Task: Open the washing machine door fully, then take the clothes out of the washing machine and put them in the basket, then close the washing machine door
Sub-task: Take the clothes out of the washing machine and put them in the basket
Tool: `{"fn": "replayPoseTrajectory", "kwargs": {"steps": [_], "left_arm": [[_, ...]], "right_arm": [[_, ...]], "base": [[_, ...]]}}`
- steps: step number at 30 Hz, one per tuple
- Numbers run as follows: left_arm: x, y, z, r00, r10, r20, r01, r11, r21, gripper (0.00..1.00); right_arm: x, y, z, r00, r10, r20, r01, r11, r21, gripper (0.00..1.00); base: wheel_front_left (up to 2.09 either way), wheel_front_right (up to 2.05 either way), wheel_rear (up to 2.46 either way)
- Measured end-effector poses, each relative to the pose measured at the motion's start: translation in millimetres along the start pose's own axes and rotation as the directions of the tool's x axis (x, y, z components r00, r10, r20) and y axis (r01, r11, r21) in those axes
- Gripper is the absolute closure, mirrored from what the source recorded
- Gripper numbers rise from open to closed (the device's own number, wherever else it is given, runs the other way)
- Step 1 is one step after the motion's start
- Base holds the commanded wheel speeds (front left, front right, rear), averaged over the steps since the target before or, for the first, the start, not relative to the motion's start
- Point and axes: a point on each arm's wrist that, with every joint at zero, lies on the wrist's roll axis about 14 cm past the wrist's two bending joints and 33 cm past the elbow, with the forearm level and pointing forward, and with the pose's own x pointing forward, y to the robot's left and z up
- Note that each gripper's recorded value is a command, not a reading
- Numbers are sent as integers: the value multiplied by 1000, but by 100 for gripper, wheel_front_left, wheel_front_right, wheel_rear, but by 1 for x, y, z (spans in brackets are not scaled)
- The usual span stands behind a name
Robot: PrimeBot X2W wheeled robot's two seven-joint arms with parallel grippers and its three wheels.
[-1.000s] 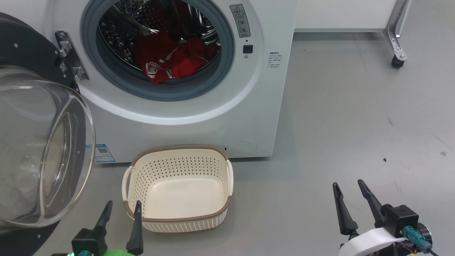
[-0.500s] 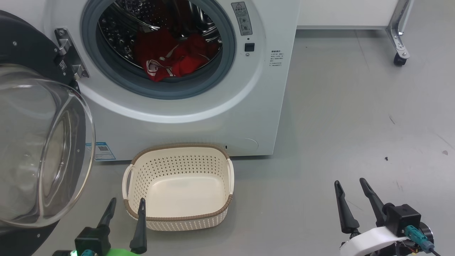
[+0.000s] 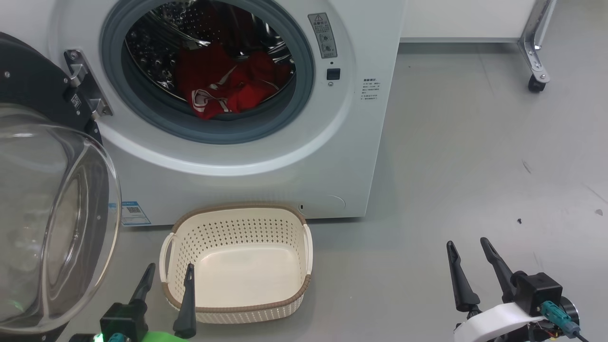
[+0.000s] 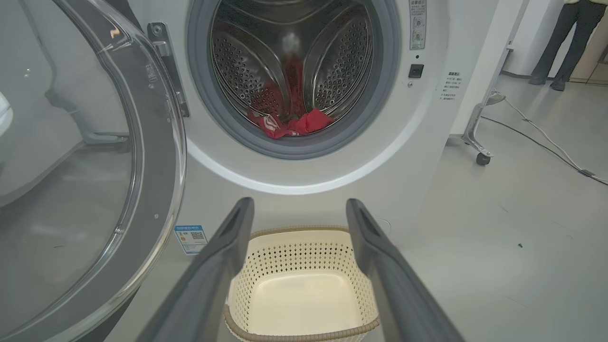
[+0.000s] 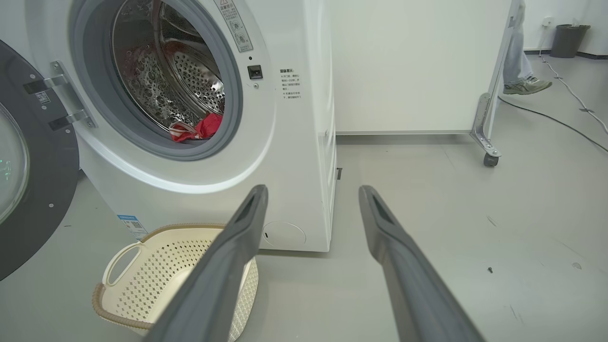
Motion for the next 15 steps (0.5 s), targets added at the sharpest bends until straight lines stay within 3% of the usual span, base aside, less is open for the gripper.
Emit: {"fn": "replayPoseTrajectory", "kwargs": {"steps": [15], "left_arm": [[-1,0,4,1000,4,13,-4,1000,0,0]], "right_arm": [[0,3,0,1000,8,1,-8,1000,-1,0]], "base": [[105,-105,0]]}}
